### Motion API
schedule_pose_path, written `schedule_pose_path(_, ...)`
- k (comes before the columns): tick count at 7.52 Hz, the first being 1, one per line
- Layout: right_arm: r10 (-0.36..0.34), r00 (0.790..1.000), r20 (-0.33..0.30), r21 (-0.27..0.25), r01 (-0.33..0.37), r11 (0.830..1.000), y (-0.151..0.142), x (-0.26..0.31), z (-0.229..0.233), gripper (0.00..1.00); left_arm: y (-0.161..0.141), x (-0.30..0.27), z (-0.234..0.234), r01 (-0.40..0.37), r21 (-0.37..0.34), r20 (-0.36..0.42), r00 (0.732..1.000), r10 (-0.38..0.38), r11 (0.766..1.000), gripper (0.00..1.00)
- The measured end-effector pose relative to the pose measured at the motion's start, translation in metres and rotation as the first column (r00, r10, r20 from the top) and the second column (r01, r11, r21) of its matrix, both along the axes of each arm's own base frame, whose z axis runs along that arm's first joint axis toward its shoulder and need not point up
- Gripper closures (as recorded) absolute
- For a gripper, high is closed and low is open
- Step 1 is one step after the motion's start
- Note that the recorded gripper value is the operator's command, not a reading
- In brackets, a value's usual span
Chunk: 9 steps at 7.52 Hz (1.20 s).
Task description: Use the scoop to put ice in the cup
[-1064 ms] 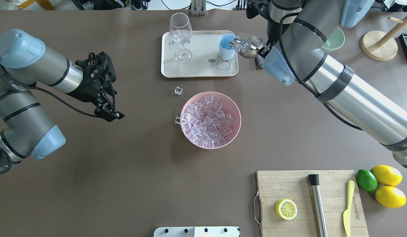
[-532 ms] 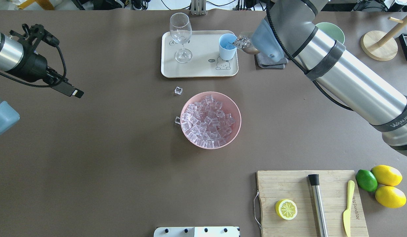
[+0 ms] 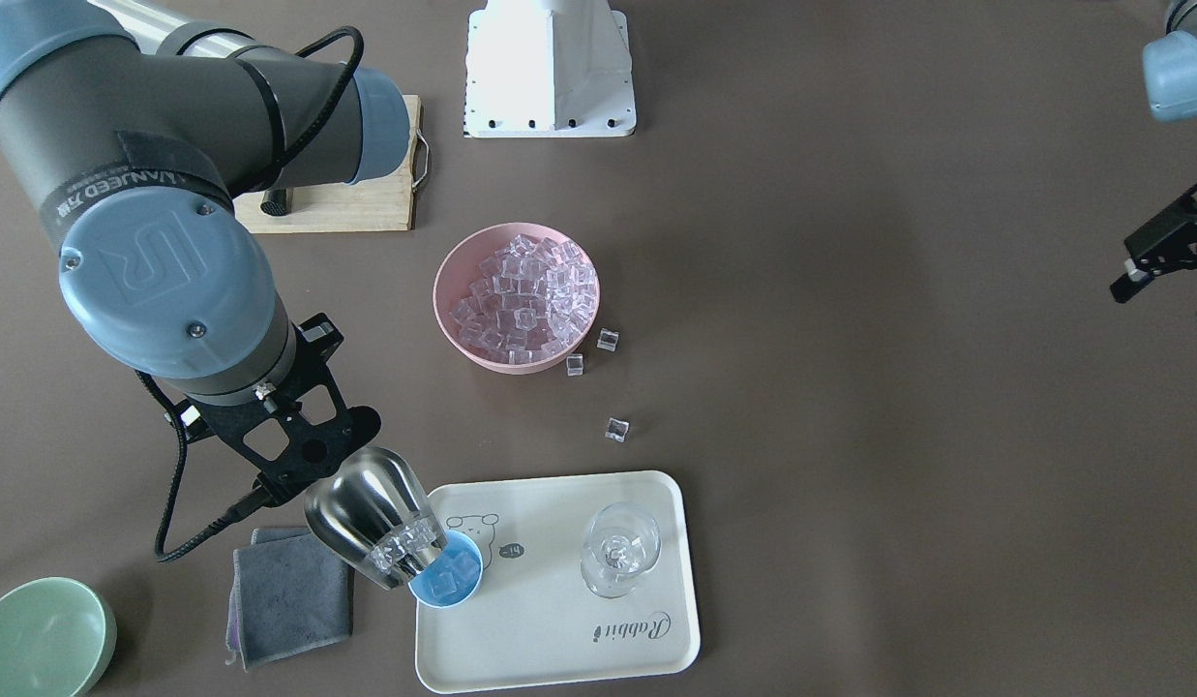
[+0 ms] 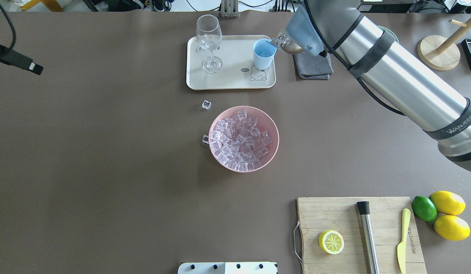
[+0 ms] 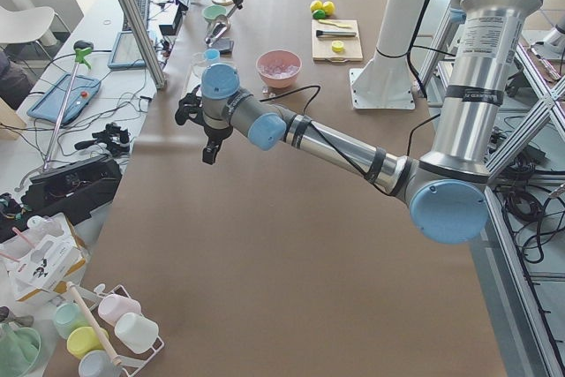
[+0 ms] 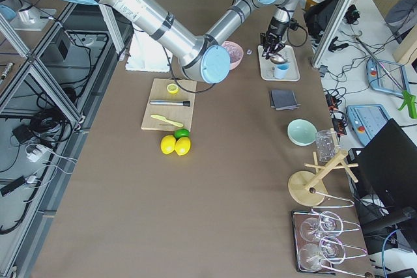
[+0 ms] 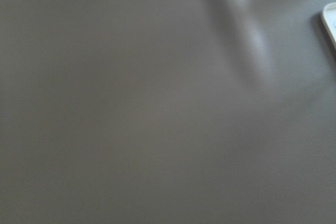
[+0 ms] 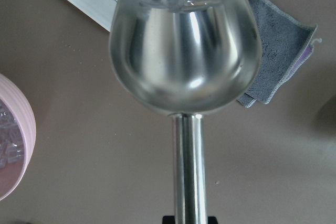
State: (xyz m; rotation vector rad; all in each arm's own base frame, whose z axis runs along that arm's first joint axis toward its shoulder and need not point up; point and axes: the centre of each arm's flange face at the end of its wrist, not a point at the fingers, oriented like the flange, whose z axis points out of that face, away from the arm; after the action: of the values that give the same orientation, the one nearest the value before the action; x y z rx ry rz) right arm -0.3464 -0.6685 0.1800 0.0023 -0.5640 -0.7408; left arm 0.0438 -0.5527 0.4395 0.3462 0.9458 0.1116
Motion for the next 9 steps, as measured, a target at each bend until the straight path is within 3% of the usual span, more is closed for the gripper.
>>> schedule_pose_path(2,-0.01,1.0,-0.03,-0.01,0.009,1.0,0.003,-0.004,0.011,1.0,0.04,-0.085,0.076,0.109,-0.047,0.102,0.989,-0.104,0.993,0.01)
schedule_pose_path(4,-0.017,0.999,-0.05,-0.025,0.016,1.0,0.005,-0.004,0.002,1.0,0.08,-0.119,0.151,0.14,-0.087,0.252,0.961,-0.114,0.986,0.01)
schedule_pose_path(6,-0.024,0.998,-0.063,-0.03,0.023,0.999,0.007,-0.007,-0.009,1.0,0.093,-0.124,0.185,0.139,-0.133,0.293,0.951,-0.095,0.981,0.01)
schedule_pose_path(9,-0.032,0.998,-0.045,0.0,0.032,0.999,0.029,0.009,0.008,1.0,0.094,-0.123,0.189,0.135,-0.136,0.298,0.95,-0.09,0.981,0.01)
